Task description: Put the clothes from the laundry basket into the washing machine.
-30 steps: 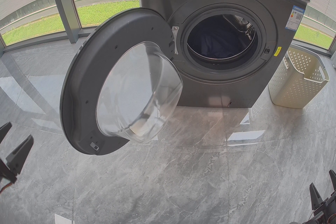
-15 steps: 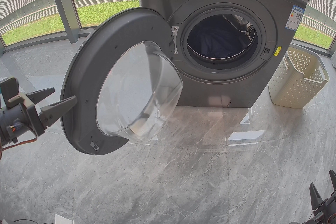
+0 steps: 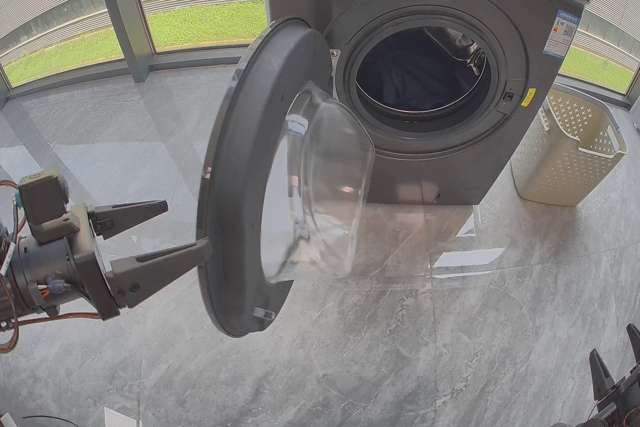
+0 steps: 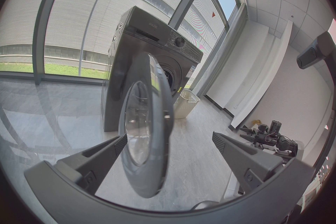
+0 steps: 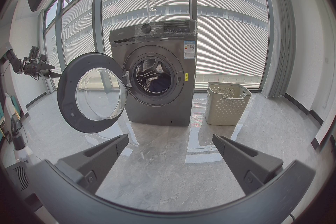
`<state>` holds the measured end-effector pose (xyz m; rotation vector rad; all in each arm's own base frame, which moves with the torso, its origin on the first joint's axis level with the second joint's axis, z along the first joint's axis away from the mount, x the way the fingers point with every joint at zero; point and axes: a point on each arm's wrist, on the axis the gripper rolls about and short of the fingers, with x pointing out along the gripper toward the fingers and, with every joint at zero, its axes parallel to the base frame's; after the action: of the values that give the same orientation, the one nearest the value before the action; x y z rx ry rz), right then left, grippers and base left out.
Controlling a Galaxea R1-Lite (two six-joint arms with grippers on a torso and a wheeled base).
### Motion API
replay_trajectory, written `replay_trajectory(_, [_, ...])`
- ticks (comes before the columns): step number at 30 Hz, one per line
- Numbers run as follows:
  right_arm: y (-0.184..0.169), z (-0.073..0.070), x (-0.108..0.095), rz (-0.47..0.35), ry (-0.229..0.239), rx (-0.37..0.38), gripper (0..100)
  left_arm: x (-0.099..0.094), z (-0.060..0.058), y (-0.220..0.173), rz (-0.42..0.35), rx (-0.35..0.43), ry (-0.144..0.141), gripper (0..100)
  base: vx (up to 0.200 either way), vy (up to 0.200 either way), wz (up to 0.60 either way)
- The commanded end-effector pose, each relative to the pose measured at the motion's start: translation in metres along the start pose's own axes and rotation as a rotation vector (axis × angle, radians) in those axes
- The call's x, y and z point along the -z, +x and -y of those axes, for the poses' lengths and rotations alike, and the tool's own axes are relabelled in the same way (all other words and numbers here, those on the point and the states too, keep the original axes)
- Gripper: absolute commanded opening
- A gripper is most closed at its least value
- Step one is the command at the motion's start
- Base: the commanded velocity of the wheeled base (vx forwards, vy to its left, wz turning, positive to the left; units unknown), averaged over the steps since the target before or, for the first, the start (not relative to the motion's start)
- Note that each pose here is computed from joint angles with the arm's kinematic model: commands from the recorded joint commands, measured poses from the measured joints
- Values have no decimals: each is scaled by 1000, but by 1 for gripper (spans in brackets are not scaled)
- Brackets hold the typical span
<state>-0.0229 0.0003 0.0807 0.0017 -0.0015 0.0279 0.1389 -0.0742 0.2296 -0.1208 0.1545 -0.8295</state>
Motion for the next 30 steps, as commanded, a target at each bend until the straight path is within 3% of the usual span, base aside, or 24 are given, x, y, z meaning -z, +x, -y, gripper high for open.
replay_trajectory(1, [0, 0, 5, 0, 0, -1, 100, -1, 1, -12, 39, -46, 12, 100, 0, 0, 0])
replay_trajectory(4, [0, 0, 5, 0, 0, -1, 100, -2, -16, -9, 35, -166, 10, 100, 0, 0, 0])
replay_trajectory(9, [0, 0, 5, -1, -2, -1, 100, 0, -26, 4, -4, -185, 9, 100, 0, 0, 0])
replay_trajectory(11, [0, 0, 5, 0, -2, -1, 100, 6, -31, 19, -52, -182, 13, 100, 0, 0, 0])
replay_trajectory(14, [0, 0, 5, -1, -2, -1, 100, 10, -24, 44, -78, -127, 23, 100, 0, 0, 0])
replay_trajectory(22, [0, 0, 5, -1, -2, -1, 100, 8, -22, 104, -17, -154, 50, 100, 0, 0, 0])
replay_trajectory(27, [0, 0, 5, 0, -2, -1, 100, -2, -18, 126, 23, -148, 10, 100, 0, 0, 0])
replay_trajectory(28, [0, 0, 5, 0, -2, -1, 100, -8, -14, 135, 44, -134, -9, 100, 0, 0, 0])
replay_trajectory(30, [0, 0, 5, 0, -2, -1, 100, -10, -13, 140, 51, -133, -12, 100, 0, 0, 0])
